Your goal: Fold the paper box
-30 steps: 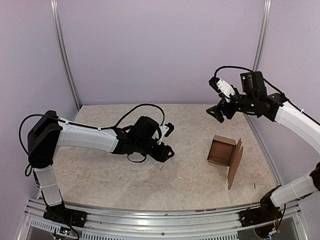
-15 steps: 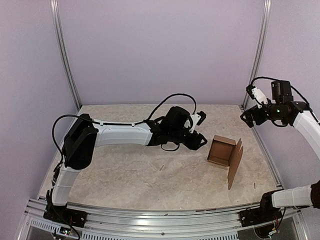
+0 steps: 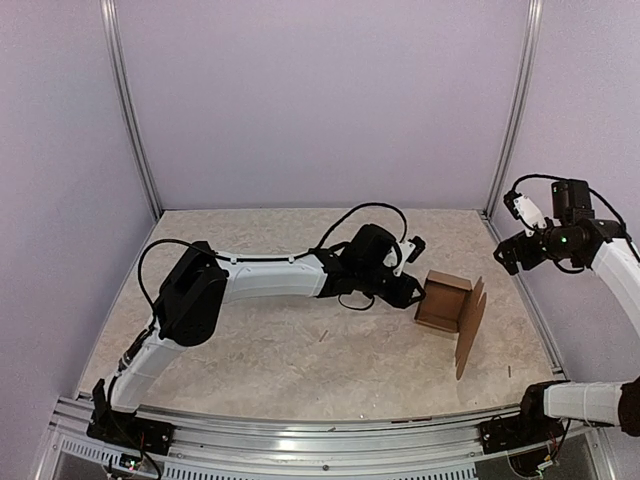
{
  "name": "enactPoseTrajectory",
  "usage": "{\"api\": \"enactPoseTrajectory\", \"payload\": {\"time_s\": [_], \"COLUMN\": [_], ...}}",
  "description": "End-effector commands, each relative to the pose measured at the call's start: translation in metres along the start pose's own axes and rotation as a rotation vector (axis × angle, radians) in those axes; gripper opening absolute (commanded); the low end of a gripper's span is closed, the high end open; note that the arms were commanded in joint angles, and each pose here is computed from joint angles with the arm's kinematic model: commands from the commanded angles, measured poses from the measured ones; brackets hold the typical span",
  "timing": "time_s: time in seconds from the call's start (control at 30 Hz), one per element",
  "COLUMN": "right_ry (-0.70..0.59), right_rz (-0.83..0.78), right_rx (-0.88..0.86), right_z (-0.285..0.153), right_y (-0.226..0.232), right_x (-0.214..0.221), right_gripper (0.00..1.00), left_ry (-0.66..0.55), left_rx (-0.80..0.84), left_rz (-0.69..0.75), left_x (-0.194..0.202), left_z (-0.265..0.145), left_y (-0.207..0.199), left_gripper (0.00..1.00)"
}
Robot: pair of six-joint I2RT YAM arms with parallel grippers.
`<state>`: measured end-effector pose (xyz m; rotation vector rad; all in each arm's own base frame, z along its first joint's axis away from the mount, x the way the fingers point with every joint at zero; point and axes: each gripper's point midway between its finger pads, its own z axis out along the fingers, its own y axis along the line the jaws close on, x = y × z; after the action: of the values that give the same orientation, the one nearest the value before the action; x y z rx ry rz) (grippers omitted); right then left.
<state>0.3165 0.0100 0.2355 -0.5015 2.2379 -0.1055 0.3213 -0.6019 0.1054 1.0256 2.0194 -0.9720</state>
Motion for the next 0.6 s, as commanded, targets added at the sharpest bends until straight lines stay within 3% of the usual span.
{"api": "enactPoseTrajectory", "payload": {"time_s": [0.0, 0.37, 0.57], "right_ry": [0.006, 0.01, -0.012], "right_rz": [0.024, 0.04, 0.043], "right_rx": [0.025, 0.037, 0.033], "right_z": [-0.003, -0.001, 0.0], "right_y": [-0.003, -0.002, -0.003], "right_x": [0.006, 0.014, 0.007], "right_gripper": [0.98, 0.98, 0.98], "left_ry": [0.021, -0.043, -0.01], "left_rx": [0.032, 0.073, 0.043], "left_rz": [-0.087, -0.251, -0.376], "left_x": [0.012, -0.002, -0.009], "left_z": [0.019, 0.024, -0.006], "left_y": [-0.004, 0.01, 0.024], "left_gripper": [0.39, 0.06, 0.01]}}
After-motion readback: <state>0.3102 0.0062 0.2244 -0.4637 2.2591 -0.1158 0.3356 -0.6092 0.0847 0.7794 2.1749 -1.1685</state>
